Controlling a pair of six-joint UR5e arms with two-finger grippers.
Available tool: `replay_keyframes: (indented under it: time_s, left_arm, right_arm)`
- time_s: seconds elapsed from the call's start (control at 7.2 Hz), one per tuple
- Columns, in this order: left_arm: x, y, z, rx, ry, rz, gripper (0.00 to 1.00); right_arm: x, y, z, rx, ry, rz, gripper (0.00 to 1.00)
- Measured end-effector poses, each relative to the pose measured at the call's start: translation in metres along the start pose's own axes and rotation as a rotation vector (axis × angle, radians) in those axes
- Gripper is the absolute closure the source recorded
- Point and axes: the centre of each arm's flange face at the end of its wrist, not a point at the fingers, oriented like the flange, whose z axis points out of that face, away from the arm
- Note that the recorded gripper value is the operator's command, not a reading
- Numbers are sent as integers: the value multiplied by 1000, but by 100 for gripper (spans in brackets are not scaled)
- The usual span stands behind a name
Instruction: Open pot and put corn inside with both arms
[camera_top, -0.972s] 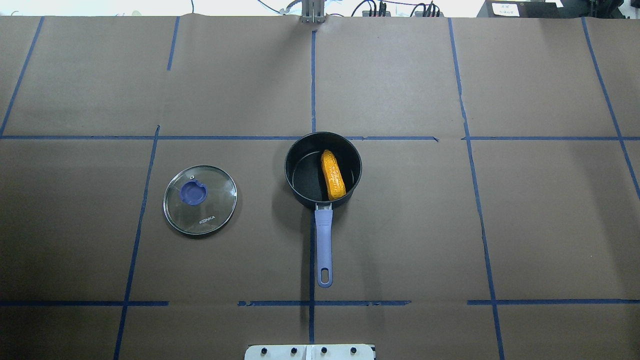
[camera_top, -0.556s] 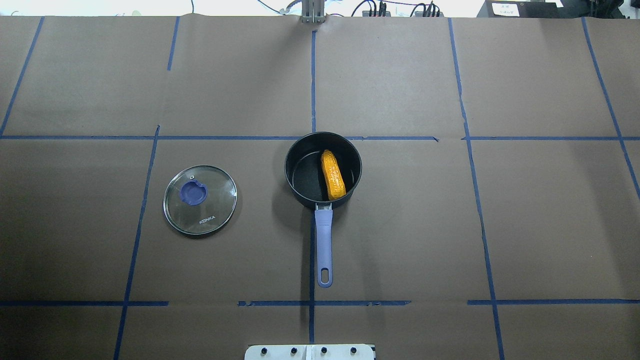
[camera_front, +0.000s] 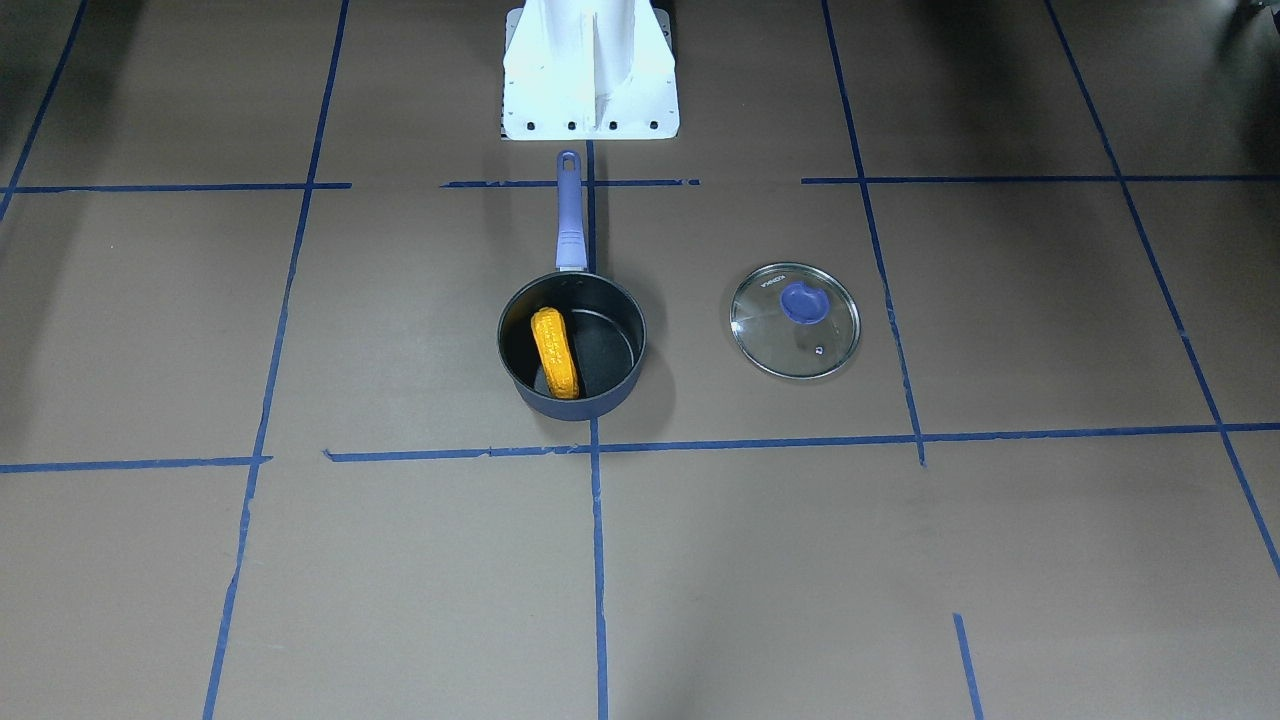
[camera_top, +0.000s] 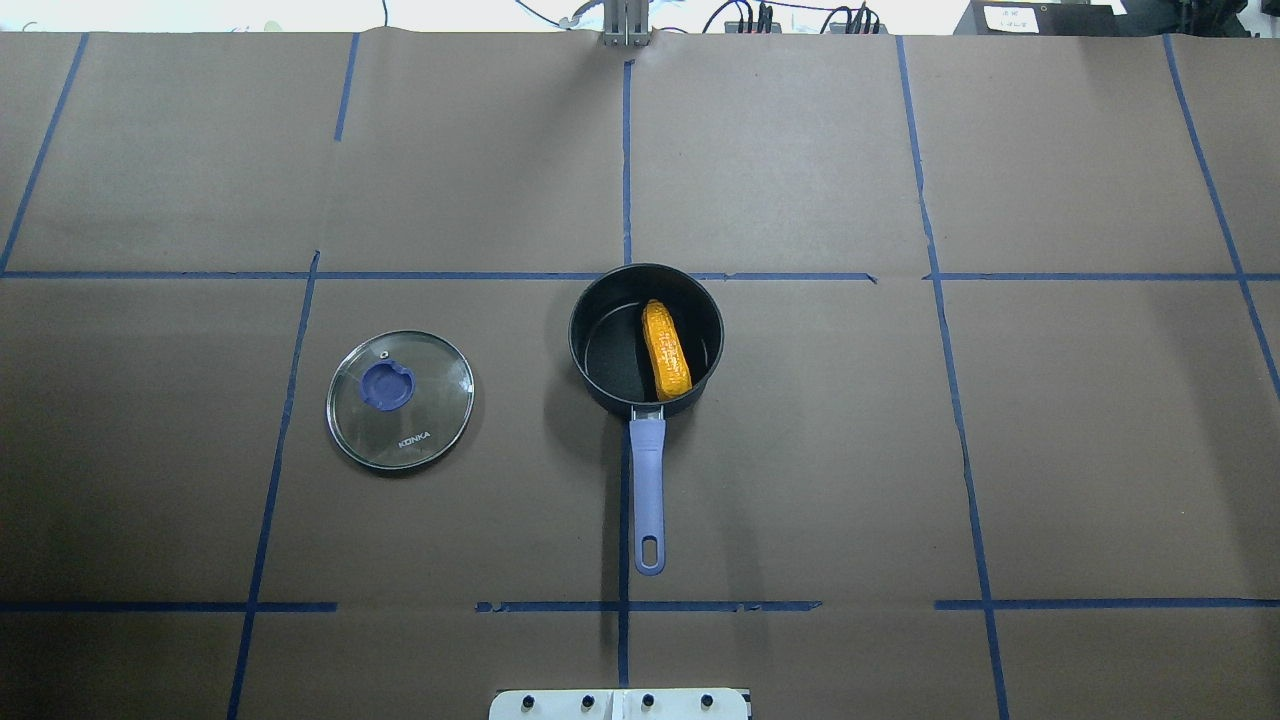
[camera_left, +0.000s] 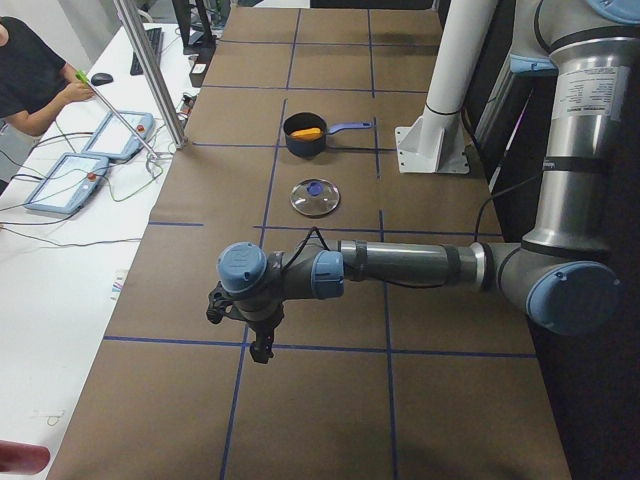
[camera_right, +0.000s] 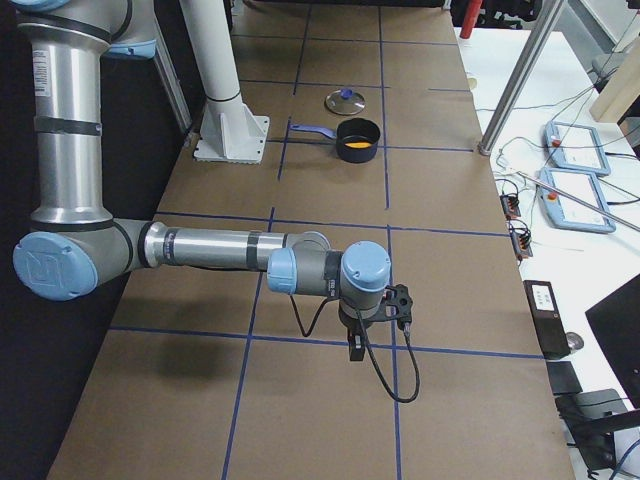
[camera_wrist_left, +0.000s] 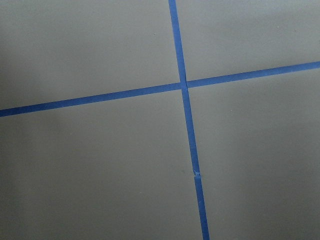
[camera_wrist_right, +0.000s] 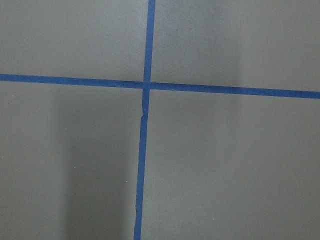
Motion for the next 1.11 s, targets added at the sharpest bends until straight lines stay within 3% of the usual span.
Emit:
replay_keyframes:
  time_s: [1.11]
  left_arm:
    - [0, 0, 0, 13, -3, 13, 0]
  right_arm:
    - [3, 1, 3, -5, -1, 6, 0]
